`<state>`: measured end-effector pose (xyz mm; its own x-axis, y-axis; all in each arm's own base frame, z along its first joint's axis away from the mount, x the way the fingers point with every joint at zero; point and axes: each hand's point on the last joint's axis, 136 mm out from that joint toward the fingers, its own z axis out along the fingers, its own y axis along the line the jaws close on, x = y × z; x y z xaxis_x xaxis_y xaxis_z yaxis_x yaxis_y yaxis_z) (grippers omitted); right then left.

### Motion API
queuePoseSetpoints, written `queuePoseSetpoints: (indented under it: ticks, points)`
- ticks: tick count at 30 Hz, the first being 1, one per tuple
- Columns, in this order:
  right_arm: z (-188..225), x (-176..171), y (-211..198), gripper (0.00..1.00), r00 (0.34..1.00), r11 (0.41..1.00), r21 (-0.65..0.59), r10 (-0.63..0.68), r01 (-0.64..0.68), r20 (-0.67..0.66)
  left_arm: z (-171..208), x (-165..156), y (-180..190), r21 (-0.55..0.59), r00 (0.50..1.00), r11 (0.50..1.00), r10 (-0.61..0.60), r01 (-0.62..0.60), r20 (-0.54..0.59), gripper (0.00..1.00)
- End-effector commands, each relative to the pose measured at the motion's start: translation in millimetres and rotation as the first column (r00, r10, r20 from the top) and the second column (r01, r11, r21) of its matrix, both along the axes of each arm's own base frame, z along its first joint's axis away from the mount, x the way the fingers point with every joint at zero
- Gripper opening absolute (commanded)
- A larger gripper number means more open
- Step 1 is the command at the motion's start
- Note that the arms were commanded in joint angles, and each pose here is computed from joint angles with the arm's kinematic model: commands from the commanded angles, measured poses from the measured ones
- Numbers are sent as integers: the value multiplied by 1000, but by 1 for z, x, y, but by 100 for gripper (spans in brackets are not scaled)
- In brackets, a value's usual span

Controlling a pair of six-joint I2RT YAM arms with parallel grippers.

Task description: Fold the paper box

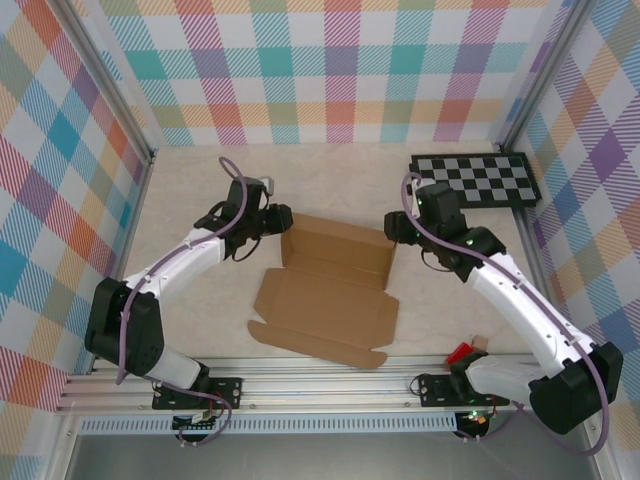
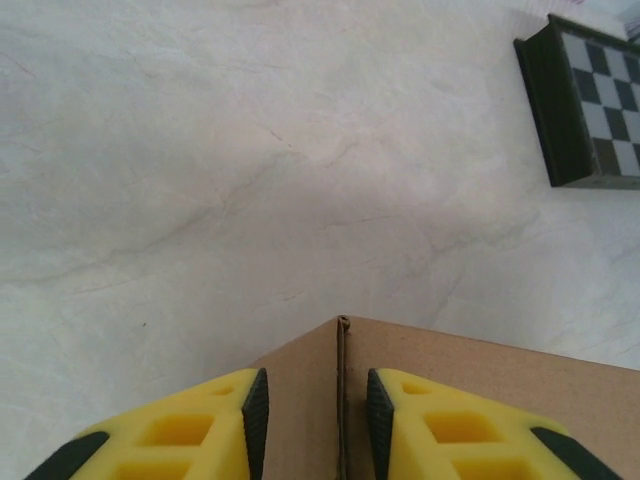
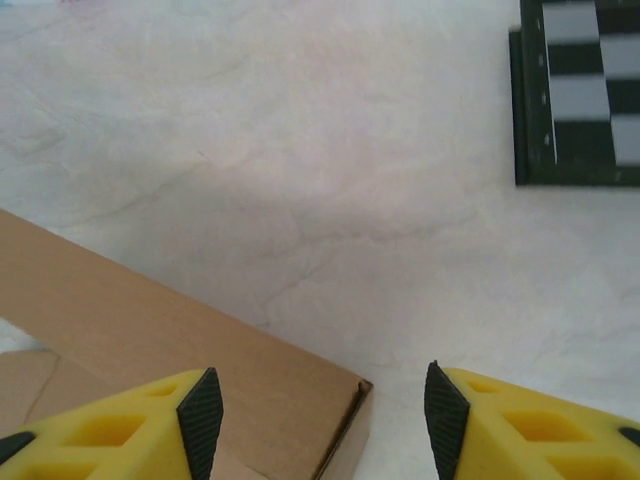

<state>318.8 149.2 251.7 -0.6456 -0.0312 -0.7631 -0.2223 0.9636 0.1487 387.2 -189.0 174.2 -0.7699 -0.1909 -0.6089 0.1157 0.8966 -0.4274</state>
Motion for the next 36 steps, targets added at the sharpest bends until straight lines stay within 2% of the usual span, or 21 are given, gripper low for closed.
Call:
queuePoseSetpoints:
  ticks: [1,3,5,7,11,14,16,19,22,26,31,36]
  points:
    - [17,6,14,59,980,970,-146,200,-195,22,18,-4,16,68,1000,998,2,-1,-18,39]
    - [20,6,34,60,935,920,-180,354,-348,4,42,-8,28,96,1000,995,24,-25,16,40]
    - [19,-8,59,62,838,824,-170,546,-541,-21,58,-20,39,126,999,991,37,-42,36,42]
    - [20,-19,78,63,735,722,-192,678,-665,4,61,-41,53,155,998,987,48,-52,29,45]
    - [24,-27,103,63,608,595,-225,794,-772,14,48,-78,79,195,996,977,87,-91,27,48]
    - [7,-36,120,64,530,495,-254,843,-831,-91,34,-105,85,181,996,980,87,-81,-28,45]
    - [-12,-39,132,67,505,424,-372,850,-826,-152,17,-128,85,149,992,986,85,-70,-98,44]
    - [-36,-37,150,70,511,354,-527,839,-772,-185,-8,-155,93,134,982,987,105,-84,-154,44]
    - [-49,-22,164,70,561,352,-606,806,-714,-192,-23,-166,105,171,976,979,141,-112,-167,45]
    - [-58,6,169,71,643,367,-673,735,-642,-213,-19,-161,103,169,976,979,145,-117,-161,45]
    - [-70,27,171,72,683,342,-715,684,-610,-255,-24,-156,99,163,975,980,138,-110,-172,44]
    - [-71,52,161,72,750,455,-663,610,-595,-255,-26,-153,99,174,976,979,134,-104,-172,44]
